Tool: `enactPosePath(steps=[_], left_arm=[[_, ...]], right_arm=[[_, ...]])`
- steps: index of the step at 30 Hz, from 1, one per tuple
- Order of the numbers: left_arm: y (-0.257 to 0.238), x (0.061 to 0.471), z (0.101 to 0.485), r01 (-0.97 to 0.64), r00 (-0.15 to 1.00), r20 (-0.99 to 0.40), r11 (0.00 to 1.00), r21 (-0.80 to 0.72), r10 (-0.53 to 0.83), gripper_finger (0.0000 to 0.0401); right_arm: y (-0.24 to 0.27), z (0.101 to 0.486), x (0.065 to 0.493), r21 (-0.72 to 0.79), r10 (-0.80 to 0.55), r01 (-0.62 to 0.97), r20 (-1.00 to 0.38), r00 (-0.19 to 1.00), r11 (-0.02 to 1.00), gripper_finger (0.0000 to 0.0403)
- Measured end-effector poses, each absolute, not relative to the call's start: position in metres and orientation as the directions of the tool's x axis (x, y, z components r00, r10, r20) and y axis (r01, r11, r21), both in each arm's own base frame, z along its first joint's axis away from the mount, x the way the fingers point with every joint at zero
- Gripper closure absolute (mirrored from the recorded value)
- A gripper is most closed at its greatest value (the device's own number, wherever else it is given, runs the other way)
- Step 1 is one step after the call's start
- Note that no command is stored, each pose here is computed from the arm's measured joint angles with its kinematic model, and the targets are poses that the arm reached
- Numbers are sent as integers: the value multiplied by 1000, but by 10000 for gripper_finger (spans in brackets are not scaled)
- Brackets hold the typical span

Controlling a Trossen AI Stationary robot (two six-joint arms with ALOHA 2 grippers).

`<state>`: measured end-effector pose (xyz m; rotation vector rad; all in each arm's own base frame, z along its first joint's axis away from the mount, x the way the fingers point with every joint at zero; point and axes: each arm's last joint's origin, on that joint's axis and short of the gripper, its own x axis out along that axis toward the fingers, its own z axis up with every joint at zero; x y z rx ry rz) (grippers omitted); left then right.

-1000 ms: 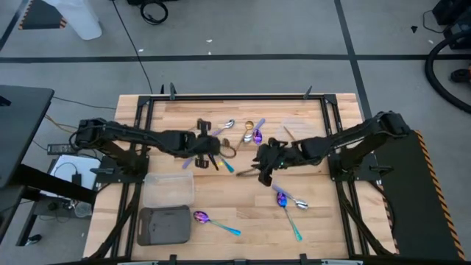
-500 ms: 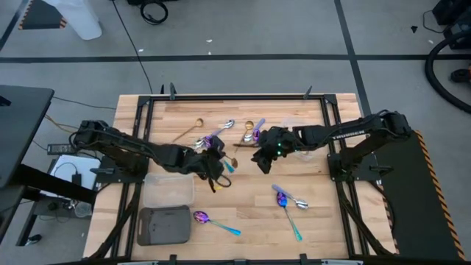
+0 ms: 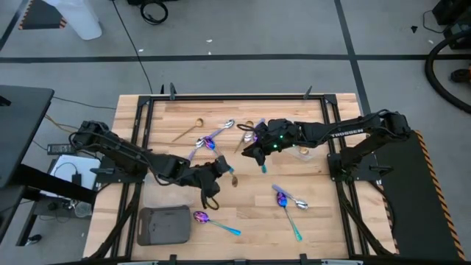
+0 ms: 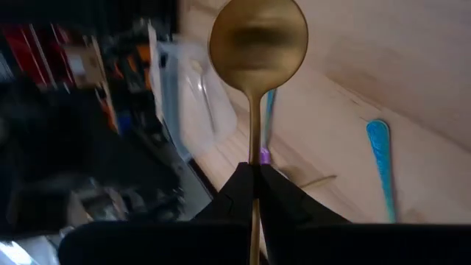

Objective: Sort silverware by color (type)
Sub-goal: Put the gold spoon into the top transparent bin

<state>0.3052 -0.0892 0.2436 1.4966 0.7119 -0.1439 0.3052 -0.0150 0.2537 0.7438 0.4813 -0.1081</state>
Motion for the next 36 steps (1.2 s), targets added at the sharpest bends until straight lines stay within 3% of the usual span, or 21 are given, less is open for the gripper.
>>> enactPosePath(steps=[5,11,16,36], left_arm=[[-95,308,249,496,832,-461,-40,867,310,386],[-93,315,258,437,878,-387,-139,889,281,386],[-88,319,261,409,901,-373,-142,901,222,386],[-78,324,265,380,916,-345,-167,910,205,386]], right_arm=[[-15,256,307,663,89,246,-428,899,707,263],[-12,262,309,680,112,191,-375,920,708,263],[-6,271,312,701,165,81,-276,947,709,263],[1,269,312,686,135,113,-296,946,718,263]])
